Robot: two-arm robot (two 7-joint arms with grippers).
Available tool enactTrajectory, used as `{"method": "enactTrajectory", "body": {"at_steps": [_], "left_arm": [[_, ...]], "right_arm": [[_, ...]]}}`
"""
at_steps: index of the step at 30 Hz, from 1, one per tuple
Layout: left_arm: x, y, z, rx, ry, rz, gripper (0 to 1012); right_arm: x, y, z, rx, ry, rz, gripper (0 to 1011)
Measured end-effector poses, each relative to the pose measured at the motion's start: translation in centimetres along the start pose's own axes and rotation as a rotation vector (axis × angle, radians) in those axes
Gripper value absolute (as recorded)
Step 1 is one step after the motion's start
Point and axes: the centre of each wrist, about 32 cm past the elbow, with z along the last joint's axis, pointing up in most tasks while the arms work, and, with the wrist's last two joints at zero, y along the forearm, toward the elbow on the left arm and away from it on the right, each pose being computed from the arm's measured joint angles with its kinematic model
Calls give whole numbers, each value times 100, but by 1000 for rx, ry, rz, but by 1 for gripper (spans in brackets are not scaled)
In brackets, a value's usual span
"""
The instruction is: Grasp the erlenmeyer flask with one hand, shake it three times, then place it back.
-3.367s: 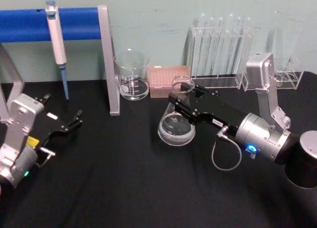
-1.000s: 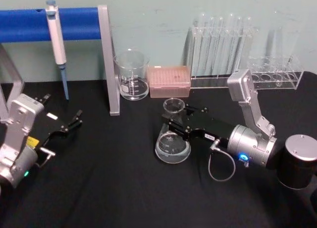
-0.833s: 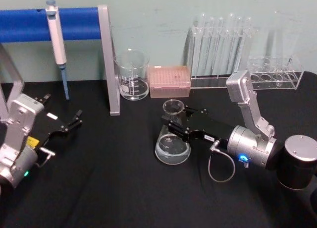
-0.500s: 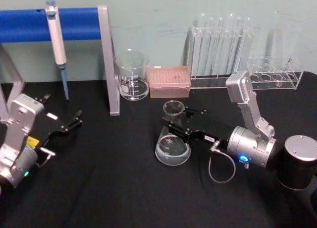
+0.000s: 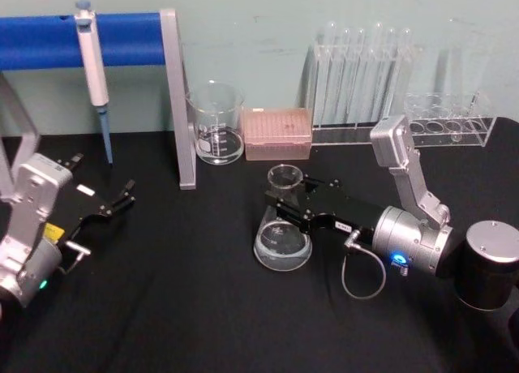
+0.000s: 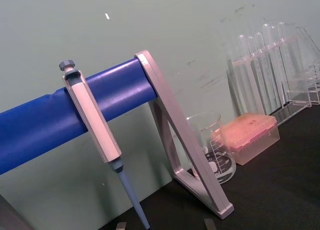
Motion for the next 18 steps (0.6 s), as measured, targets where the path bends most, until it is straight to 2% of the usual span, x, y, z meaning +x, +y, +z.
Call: {"method": "enactTrajectory", "body": {"at_steps": [15, 17, 18], "left_arm": [[0, 0, 0, 0, 0, 0, 1001], [0, 0, 0, 0, 0, 0, 1002], [0, 0, 0, 0, 0, 0, 1001]], "right_arm": [[-1, -1, -3, -1, 0, -1, 451], [-2, -1, -4, -2, 0, -1, 465], [-3, -2, -10, -8, 0, -1, 509]]}}
